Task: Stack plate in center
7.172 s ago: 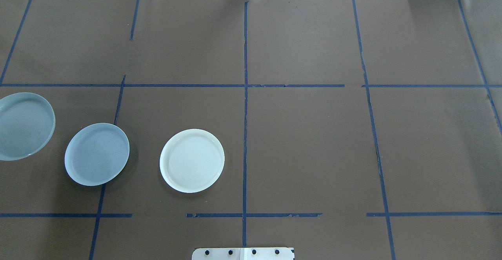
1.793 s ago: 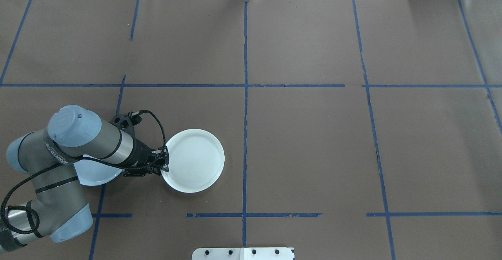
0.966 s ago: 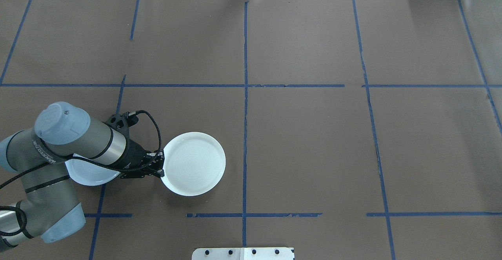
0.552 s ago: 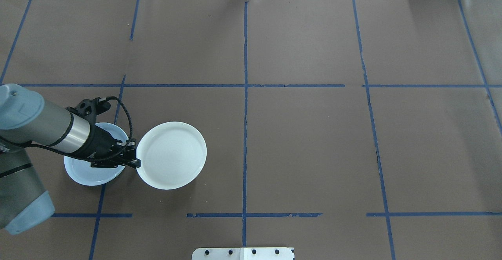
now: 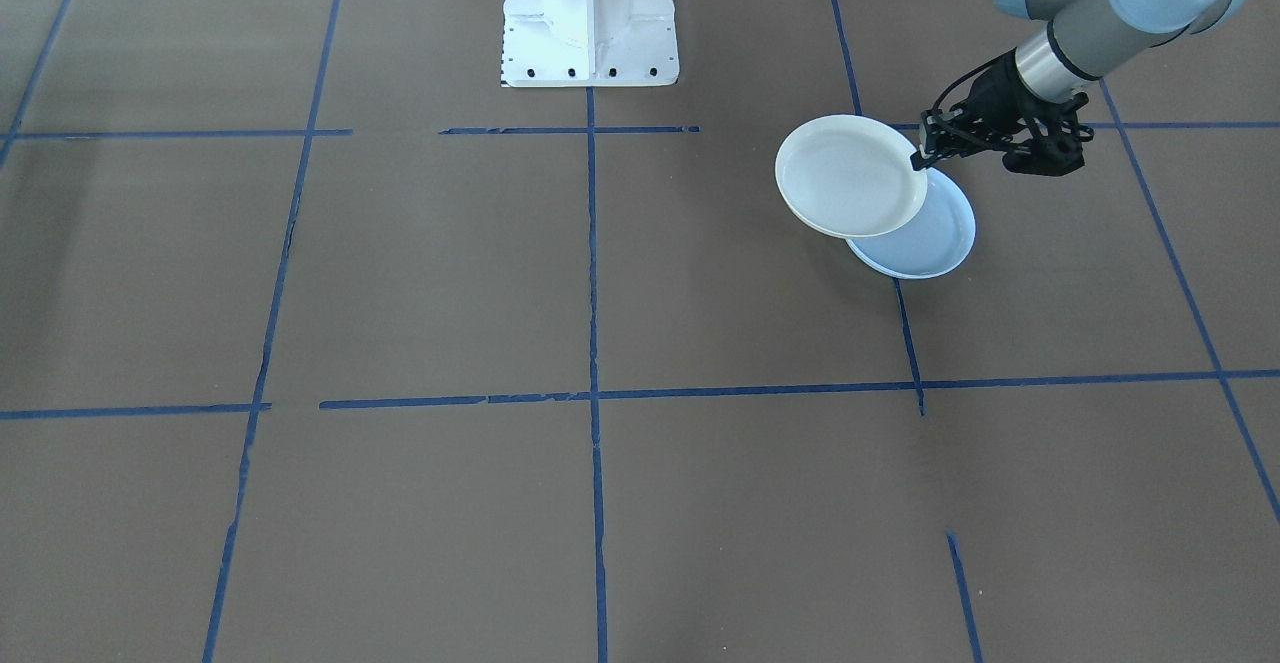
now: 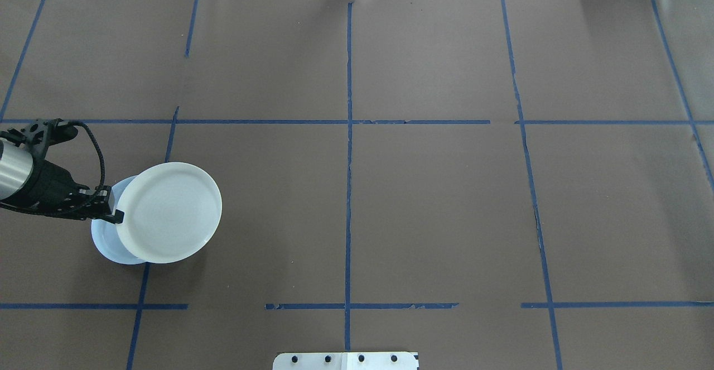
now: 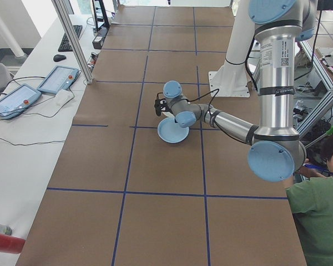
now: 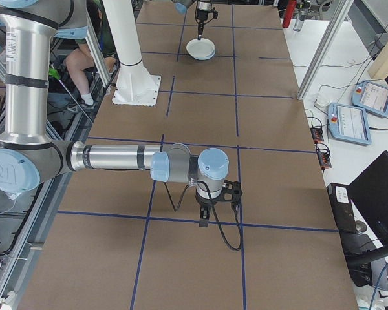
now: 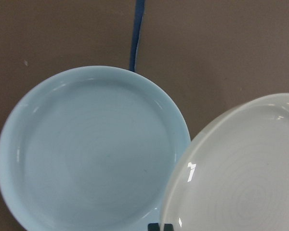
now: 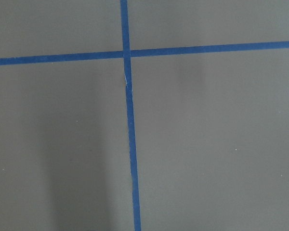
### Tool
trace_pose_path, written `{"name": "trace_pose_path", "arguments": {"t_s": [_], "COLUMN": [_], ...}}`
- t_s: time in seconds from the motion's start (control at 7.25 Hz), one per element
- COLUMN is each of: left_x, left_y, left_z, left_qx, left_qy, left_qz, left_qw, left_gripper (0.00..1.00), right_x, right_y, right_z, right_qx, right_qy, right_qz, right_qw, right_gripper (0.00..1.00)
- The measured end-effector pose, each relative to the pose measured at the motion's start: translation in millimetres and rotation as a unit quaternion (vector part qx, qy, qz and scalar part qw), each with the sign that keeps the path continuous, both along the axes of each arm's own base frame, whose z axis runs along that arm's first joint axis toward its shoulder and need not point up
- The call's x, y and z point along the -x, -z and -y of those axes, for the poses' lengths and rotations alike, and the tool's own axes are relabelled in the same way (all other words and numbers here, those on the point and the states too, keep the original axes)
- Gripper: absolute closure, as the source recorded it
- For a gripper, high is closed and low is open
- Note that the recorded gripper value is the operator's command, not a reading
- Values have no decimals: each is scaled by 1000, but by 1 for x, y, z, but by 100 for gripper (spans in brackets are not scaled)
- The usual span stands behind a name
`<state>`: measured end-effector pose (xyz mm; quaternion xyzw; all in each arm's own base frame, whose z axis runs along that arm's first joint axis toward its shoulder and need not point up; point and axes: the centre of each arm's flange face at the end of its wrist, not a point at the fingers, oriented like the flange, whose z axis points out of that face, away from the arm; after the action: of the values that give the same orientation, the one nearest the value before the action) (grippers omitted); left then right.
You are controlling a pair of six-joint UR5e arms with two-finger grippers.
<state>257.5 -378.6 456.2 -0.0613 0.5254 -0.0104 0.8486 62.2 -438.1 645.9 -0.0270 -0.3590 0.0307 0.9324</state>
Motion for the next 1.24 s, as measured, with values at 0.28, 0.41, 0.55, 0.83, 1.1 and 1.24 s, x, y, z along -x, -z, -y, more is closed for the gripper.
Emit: {"name": "trace_pose_path", "arguments": {"t_s": [0.28, 0.41, 0.55, 0.83, 1.1, 1.24], "left_x": [21, 21, 19, 17, 18, 18], "left_y": [-42, -62, -81, -98, -101, -102], "left_z": [5, 8, 12, 14, 14, 14], "left_qx": [-1, -3, -5, -4, -1, 0], "left_qy": [-20, -23, -23, -23, -21, -21], "left_qz": [3, 2, 0, -1, 0, 0], "left_qw": [1000, 1000, 1000, 1000, 1000, 1000], "left_gripper": [100, 100, 100, 100, 94, 8], "right_x": [0, 0, 0, 0, 0, 0], "right_y": [0, 0, 0, 0, 0, 0], "right_z": [0, 0, 0, 0, 0, 0], "right_qx": [0, 0, 0, 0, 0, 0], "right_qy": [0, 0, 0, 0, 0, 0], "right_qz": [0, 0, 0, 0, 0, 0], "right_qw": [1000, 1000, 1000, 1000, 1000, 1000], "right_gripper": [0, 0, 0, 0, 0, 0]}}
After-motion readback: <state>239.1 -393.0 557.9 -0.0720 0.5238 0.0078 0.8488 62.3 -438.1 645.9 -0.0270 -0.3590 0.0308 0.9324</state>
